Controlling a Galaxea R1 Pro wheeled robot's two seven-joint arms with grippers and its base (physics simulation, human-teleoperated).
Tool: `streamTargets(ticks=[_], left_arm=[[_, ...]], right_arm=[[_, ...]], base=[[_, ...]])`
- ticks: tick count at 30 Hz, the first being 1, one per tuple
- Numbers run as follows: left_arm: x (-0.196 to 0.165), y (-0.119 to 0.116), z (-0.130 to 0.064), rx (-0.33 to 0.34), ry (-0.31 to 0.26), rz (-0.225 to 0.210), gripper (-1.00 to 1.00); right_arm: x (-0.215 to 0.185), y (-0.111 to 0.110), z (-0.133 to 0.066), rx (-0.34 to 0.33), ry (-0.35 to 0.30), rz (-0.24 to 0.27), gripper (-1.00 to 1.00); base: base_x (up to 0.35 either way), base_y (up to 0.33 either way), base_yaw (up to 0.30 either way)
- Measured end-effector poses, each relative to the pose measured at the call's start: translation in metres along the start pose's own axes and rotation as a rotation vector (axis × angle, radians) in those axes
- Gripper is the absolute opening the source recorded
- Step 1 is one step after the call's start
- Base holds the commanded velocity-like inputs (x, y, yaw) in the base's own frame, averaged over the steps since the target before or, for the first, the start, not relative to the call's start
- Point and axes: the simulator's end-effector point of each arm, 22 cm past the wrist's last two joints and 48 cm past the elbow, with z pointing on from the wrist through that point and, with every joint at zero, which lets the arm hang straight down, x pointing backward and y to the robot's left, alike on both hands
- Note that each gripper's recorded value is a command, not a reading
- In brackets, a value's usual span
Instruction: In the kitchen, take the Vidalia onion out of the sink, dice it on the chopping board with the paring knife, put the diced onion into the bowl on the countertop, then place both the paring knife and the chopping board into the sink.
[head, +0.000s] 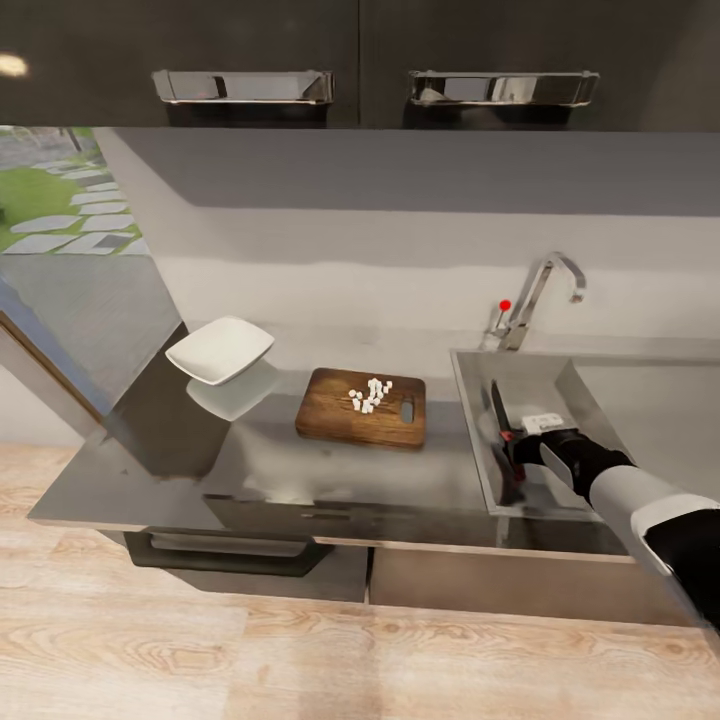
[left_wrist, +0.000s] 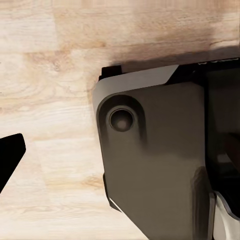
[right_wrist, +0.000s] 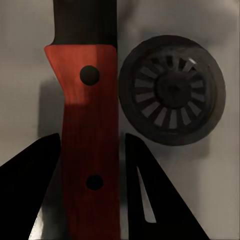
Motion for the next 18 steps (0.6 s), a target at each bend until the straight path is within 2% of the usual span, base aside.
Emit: streamTargets(ticks=[6,10,11,18], left_arm=[[0.000,0.000,0.000,0.000,-0.001,0.000,1.00],[0.000,0.000,0.000,0.000,-0.001,0.000,1.00],[0.000,0.000,0.000,0.000,-0.001,0.000,1.00],[0.000,0.000,0.000,0.001,0.000,0.000,1.00]], right_arm=[[0.009,-0.002,0.001,0.005,0.018,0.003,-1.00],[0.021,-0.004,0.002,0.012,0.042,0.011,-1.00],[0.021,-0.004,0.002,0.015,0.041,-0.001,1.00],[0.028,0.006,0.007,0.003,0.042,0.018,1.00]], base=[[0.262,0.000,0.000],[0.126,0.000,0.000],[0.039,0.000,0.000],[0.007,0.000,0.000]])
